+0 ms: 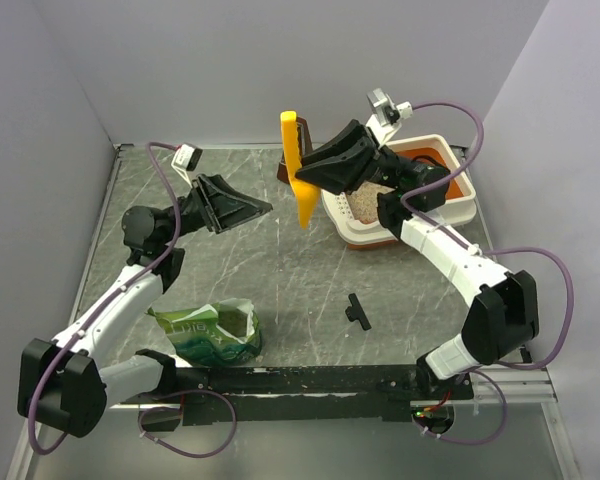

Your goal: Fill the litter box with clean litter

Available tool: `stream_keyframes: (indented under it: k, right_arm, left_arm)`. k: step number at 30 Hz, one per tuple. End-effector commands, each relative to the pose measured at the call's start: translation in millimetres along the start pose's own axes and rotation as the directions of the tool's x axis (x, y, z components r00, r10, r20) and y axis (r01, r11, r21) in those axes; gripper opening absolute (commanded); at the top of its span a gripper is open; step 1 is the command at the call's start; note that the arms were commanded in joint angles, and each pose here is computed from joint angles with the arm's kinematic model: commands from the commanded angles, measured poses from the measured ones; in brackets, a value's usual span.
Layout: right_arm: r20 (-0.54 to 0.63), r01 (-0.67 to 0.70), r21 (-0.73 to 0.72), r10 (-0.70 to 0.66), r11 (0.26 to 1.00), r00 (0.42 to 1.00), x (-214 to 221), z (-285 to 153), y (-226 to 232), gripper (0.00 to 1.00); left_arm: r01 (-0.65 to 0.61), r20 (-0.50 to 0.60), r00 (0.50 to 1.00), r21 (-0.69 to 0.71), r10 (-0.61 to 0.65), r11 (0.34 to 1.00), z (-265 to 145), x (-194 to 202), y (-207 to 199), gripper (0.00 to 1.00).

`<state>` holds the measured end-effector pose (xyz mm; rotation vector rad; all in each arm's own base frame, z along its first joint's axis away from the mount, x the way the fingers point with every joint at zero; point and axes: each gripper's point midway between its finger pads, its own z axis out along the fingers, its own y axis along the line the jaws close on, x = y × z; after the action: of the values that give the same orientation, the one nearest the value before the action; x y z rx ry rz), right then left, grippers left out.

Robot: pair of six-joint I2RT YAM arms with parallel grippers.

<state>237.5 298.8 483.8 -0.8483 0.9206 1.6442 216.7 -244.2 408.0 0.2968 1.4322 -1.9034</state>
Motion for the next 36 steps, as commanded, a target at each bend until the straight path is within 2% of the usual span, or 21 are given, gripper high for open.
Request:
stream_keyframes:
  k: [1, 12, 23, 36]
  right_arm:
    - [0.156, 0.428, -0.231, -0.4, 0.874, 0.903, -39, 11, 72, 0.0]
    - [0.181, 0.454, -0.323, -0.416, 0.83, 0.891, -37, 37, 80, 0.0]
    - [0.202, 0.445, -0.392, -0.397, 0.805, 0.895, -29, 62, 80, 0.0]
    - [0.224, 0.446, -0.402, -0.387, 0.799, 0.895, -14, 71, 81, 0.0]
  left_arm:
    - [0.042, -0.027, 0.999, 0.025, -0.041, 0.999, -3, 6, 0, 0.63]
    - [0.123, -0.062, 0.991, 0.13, -0.116, 0.984, -5, 10, -10, 0.61]
    - [0.148, -0.074, 0.988, 0.182, -0.136, 0.972, -11, 14, -22, 0.59]
    - [0.164, -0.08, 0.986, 0.23, -0.149, 0.959, -15, 16, -32, 0.58]
